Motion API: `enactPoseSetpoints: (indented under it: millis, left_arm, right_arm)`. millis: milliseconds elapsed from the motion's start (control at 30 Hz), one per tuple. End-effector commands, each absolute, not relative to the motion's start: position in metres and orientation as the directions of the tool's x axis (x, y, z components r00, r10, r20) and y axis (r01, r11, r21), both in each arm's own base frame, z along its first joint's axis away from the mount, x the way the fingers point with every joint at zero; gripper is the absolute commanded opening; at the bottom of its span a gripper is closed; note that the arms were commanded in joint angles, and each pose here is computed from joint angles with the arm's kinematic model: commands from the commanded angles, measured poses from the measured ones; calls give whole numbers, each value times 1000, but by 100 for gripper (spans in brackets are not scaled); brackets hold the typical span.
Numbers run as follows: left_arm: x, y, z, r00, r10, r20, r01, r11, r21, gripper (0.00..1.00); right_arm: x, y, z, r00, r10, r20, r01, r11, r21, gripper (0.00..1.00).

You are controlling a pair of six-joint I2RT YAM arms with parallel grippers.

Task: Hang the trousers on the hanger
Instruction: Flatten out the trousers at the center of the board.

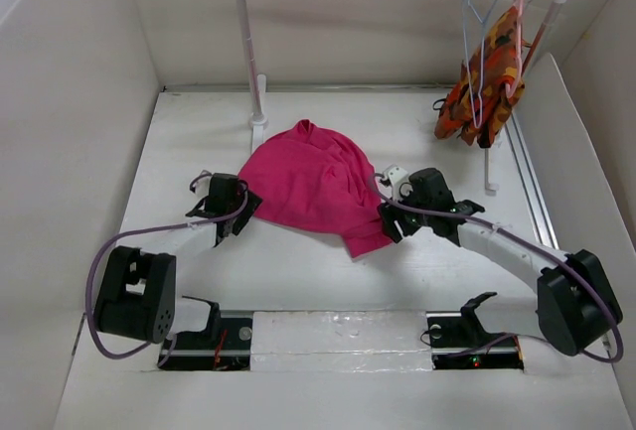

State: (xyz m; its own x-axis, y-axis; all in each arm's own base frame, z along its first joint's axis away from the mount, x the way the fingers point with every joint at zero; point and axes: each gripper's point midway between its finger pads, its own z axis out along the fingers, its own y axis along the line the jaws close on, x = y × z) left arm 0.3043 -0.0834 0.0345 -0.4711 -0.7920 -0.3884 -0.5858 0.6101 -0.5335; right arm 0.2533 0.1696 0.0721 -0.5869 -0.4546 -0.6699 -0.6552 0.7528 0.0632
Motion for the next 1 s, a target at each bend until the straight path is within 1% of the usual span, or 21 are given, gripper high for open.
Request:
enactPoseSetpoints:
  millis: [0, 67, 100, 133, 167, 233, 267, 333, 367, 433, 467, 500, 533, 567, 600, 700, 767, 800, 900, 933, 967]
  left_arm:
    - [318, -73, 33, -406, -819, -406, -620, 573, -536, 61]
    - [322, -73, 31, -403, -824, -398, -641, 565, -520, 50]
    - [323, -72, 30, -399, -828, -394, -653, 558, -511, 36]
    - [328, -73, 32, -401, -824, -400, -647, 564, -514, 25]
    - [330, -73, 34, -399, -823, -405, -644, 566, -515, 0]
    - [337, -68, 50, -379, -832, -406, -639, 553, -536, 0]
    - [341, -69, 61, -379, -826, -417, -618, 561, -551, 0]
    - [359, -61, 122, -314, -815, -487, -536, 576, -617, 0]
    - [364, -59, 148, -291, -805, -517, -501, 589, -634, 0]
    - [382, -53, 252, -166, -785, -597, -342, 614, -712, 0]
    - [390, -49, 351, -63, -768, -637, -230, 632, -740, 0]
    - [390, -48, 352, -66, -758, -649, -228, 645, -729, 0]
    - [391, -49, 383, -45, -750, -660, -196, 654, -730, 0]
    - [388, -49, 401, -56, -735, -676, -192, 672, -715, 0]
    - [386, -48, 456, 6, -732, -681, -121, 676, -727, 0]
    - [368, -45, 504, 58, -722, -689, -64, 686, -725, 0]
    - [354, -36, 511, 98, -718, -689, -71, 686, -725, 0]
    - [343, -31, 502, 106, -715, -691, -88, 686, -723, 0]
    - [325, -18, 459, 101, -694, -712, -169, 694, -700, 0]
    - [320, -16, 444, 91, -687, -721, -190, 699, -689, 0]
    - [317, -16, 426, 66, -685, -725, -212, 701, -681, 0]
  right_arm:
    - [270, 190, 85, -508, -430, -746, -708, 702, 78, 67]
    - [269, 195, 80, -522, -436, -733, -720, 685, 105, 60]
    - [271, 197, 80, -522, -437, -733, -723, 682, 108, 59]
    - [271, 199, 79, -523, -437, -732, -727, 677, 115, 51]
    - [273, 200, 81, -520, -439, -732, -730, 674, 115, 26]
    - [276, 196, 87, -531, -448, -719, -716, 691, 98, 3]
    - [287, 196, 105, -513, -430, -743, -707, 703, 80, 0]
    - [300, 191, 144, -472, -402, -784, -671, 741, 24, 0]
    - [316, 192, 195, -402, -359, -843, -647, 763, -16, 0]
    - [339, 183, 252, -327, -339, -882, -576, 812, -98, 0]
    - [359, 182, 341, -219, -315, -924, -530, 833, -158, 0]
    - [360, 179, 342, -221, -316, -923, -514, 842, -165, 0]
    - [365, 179, 372, -172, -322, -931, -510, 838, -196, 0]
    - [359, 171, 439, -80, -298, -951, -462, 857, -229, 0]
    - [367, 169, 452, -75, -319, -945, -423, 868, -259, 0]
    - [342, 164, 506, -1, -384, -924, -381, 854, -354, 0]
    - [319, 173, 500, 12, -442, -897, -426, 810, -404, 0]
    - [307, 200, 454, -29, -499, -866, -537, 738, -408, 0]
    - [237, 234, 388, -59, -463, -885, -742, 612, -271, 0]
    - [210, 228, 321, -174, -496, -851, -780, 596, -189, 0]
    - [193, 228, 293, -219, -503, -836, -798, 586, -144, 0]
